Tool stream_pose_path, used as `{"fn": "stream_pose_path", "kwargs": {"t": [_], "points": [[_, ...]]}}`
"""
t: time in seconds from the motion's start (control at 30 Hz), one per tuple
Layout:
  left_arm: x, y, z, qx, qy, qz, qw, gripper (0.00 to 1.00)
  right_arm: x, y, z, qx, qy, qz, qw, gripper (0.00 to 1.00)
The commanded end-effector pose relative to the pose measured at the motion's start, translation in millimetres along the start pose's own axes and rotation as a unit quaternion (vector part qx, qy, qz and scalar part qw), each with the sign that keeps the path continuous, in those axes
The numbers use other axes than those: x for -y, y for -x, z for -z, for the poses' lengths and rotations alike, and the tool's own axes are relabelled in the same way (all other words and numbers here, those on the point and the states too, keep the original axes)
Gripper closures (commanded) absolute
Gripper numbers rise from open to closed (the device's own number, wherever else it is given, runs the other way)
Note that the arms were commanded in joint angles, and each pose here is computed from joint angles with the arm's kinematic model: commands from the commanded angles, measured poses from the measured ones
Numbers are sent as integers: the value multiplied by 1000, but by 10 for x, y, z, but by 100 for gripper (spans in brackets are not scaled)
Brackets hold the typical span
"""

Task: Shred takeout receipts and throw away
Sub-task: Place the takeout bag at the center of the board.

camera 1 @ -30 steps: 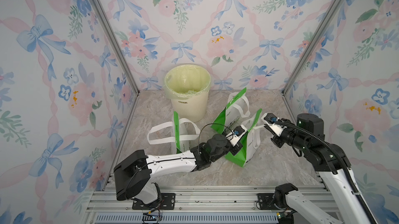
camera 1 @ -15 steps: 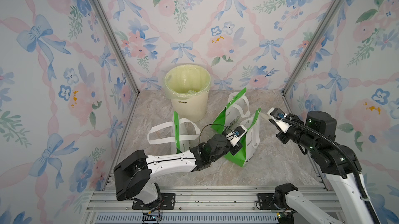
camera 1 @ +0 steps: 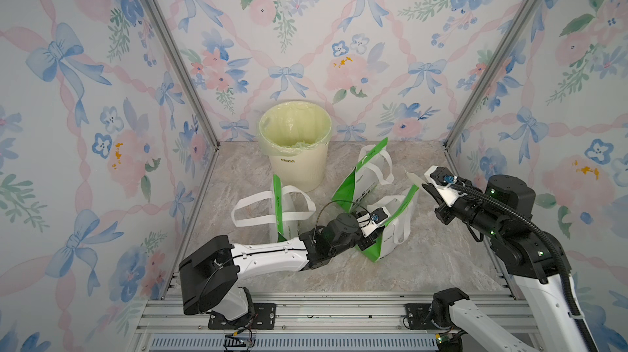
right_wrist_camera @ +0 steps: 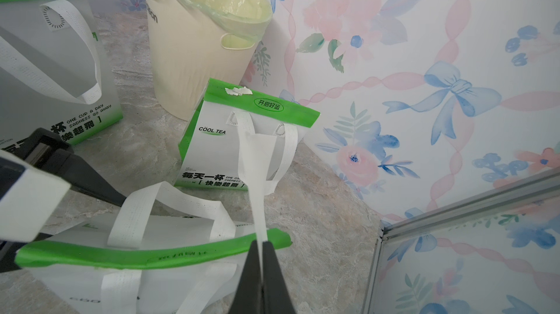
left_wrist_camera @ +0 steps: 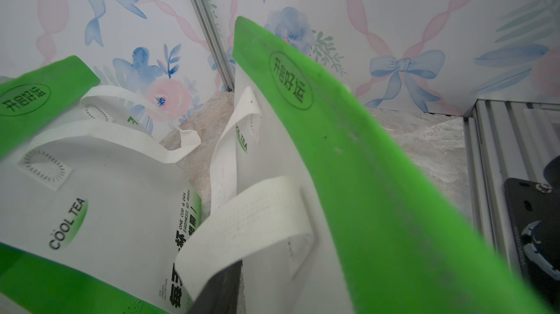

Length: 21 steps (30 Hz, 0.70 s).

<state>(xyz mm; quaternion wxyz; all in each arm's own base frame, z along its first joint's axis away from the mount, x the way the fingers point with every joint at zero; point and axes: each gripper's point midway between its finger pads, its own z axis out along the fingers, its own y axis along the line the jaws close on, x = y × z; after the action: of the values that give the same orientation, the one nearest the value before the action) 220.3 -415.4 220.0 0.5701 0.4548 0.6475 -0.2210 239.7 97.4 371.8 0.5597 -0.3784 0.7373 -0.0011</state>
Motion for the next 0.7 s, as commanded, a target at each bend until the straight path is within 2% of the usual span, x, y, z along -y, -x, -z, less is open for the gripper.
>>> {"fn": "stream_pose_path", "kwargs": {"t": [0.0,0.1,0.33,0.67], "points": [[29,-31,102,-2,-23,-20,1000,53,-17,40,27,13,4,-13,1000,100],[4,-55,195,1,-26,-42,999,46,-58,48,15,16,14,-15,1000,100],[8,-62,354,7,-55,-66,996,38,-114,66,-26,21,26,-16,999,100],[176,-158,434,-3,-113,-80,990,36,-113,67,-37,20,26,-18,999,100]]}}
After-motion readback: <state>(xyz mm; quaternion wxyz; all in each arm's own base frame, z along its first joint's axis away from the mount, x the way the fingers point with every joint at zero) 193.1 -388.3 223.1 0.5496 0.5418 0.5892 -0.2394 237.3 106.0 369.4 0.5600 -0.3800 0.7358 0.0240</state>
